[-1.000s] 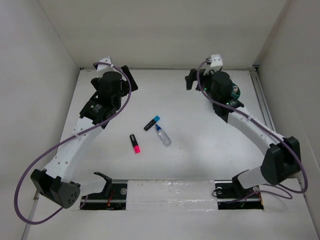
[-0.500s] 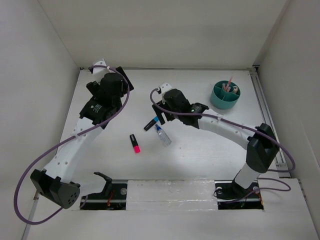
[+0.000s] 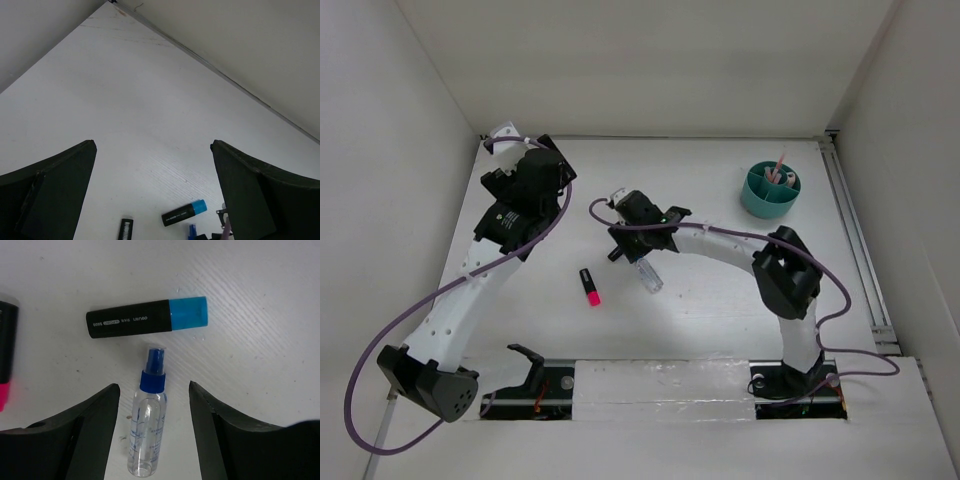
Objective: Sort the stationery into containers
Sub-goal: Pick up the stationery from the center of the board.
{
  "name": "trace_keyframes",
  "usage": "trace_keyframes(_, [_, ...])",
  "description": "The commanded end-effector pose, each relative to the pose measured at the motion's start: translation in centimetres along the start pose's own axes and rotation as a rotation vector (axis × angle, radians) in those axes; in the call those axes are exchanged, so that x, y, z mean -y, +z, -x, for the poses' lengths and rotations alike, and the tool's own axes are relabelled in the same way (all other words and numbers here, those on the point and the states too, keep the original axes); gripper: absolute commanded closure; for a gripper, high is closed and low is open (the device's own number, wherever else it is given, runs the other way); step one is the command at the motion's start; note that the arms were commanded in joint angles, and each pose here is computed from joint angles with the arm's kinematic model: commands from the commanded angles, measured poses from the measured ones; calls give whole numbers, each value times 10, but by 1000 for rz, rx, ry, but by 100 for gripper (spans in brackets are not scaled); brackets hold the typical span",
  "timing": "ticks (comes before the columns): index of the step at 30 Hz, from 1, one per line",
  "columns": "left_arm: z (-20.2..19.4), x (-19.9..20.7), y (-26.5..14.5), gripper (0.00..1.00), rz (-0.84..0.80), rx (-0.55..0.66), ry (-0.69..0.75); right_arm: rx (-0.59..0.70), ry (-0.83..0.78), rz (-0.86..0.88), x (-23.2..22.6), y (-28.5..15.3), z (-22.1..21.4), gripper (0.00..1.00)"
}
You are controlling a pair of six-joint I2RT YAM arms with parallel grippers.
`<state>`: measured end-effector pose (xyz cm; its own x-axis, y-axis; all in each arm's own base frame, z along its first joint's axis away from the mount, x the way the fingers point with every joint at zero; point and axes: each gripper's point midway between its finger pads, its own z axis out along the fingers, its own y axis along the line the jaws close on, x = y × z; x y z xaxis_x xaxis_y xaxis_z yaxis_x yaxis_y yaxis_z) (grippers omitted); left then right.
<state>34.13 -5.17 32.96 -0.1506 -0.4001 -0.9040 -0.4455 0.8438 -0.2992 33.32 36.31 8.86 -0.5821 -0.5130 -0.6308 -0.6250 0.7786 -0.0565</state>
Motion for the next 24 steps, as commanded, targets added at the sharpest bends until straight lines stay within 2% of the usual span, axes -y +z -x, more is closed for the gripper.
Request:
trace_keyframes(1, [23, 2, -8, 0, -13, 52, -51, -2, -14, 31, -9, 2, 7, 37])
trace_keyframes(10, [21, 4, -9, 0, -28, 41, -42, -54, -36, 65, -23, 12, -11, 38])
trace_keyframes(24, [20, 6, -8, 0, -39, 41, -30, -130, -87, 52, -18, 32, -26, 52])
